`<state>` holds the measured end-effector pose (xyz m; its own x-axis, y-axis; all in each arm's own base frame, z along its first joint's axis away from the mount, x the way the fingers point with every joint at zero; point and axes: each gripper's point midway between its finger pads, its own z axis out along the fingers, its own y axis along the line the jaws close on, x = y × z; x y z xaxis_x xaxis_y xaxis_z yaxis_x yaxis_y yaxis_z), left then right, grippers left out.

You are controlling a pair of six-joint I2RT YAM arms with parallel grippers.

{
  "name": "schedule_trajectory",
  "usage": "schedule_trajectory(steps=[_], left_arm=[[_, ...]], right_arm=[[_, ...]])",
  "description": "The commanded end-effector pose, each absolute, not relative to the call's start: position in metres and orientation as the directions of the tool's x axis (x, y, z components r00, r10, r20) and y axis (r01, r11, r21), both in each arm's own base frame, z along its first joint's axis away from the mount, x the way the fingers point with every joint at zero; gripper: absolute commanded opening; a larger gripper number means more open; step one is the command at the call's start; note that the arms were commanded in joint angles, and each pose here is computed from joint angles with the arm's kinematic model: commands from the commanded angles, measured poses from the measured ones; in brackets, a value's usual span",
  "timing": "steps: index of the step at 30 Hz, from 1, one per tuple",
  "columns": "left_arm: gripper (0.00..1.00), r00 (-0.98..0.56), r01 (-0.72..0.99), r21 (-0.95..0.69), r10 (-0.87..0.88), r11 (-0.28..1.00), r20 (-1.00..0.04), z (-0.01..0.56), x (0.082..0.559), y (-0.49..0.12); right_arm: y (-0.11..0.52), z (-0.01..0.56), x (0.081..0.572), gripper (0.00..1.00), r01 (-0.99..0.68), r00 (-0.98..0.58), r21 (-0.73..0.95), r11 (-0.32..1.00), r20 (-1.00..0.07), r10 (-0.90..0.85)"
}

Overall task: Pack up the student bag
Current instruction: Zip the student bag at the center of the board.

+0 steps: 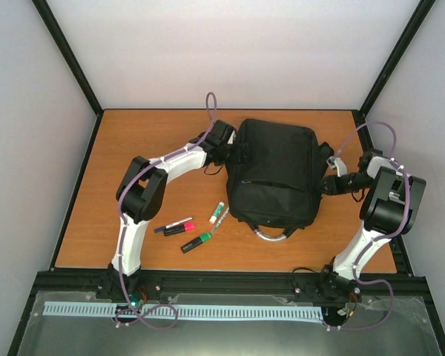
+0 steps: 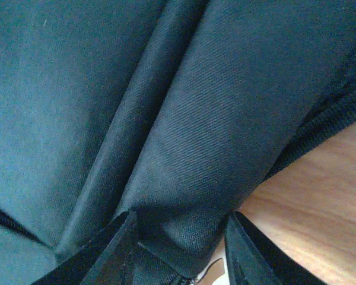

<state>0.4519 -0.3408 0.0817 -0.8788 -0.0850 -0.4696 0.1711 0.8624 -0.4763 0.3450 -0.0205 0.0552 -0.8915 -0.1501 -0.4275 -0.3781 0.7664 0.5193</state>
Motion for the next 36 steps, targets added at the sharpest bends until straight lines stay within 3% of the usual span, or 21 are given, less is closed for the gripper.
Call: schedule_trajectory(steps=[1, 9, 17, 25, 29, 36], left_arm=[[0.94, -0.861, 0.312, -0.502, 0.016, 0.806, -0.509, 0.102, 0.435, -0.395], [0.94, -0.846, 0.416, -0.486, 0.133, 0.769, -0.516, 0.099, 0.413, -0.453], [0.94, -0.838, 0.421, -0.491, 0.12, 0.763, -0.533, 0.115, 0.416, -0.459], [1.0, -0.79, 0.369, -0.297, 0.129, 0.881, -0.599, 0.177, 0.398, -0.387], [1.0, -0.794, 0.318, -0.241, 0.119, 0.917, -0.596, 0.191, 0.37, -0.342], [1.0, -0.819, 0.26, -0.16, 0.13, 0.952, -0.559, 0.16, 0.313, -0.269]], right_arm=[[-0.002, 0.055, 0.314, 0.4, -0.422, -0.882, 0.541, 0.728, -0.43, -0.191], [0.003, 0.042, 0.248, 0.39, -0.479, -0.866, 0.458, 0.749, -0.385, -0.319], [-0.042, 0.077, 0.25, 0.47, -0.424, -0.87, 0.372, 0.826, -0.42, -0.258], [-0.055, 0.123, 0.234, 0.64, -0.43, -0.837, 0.212, 0.878, -0.457, -0.299], [-0.037, 0.151, 0.226, 0.65, -0.458, -0.788, 0.188, 0.869, -0.539, -0.299], [-0.015, 0.181, 0.239, 0.63, -0.484, -0.673, 0.123, 0.866, -0.686, -0.278]])
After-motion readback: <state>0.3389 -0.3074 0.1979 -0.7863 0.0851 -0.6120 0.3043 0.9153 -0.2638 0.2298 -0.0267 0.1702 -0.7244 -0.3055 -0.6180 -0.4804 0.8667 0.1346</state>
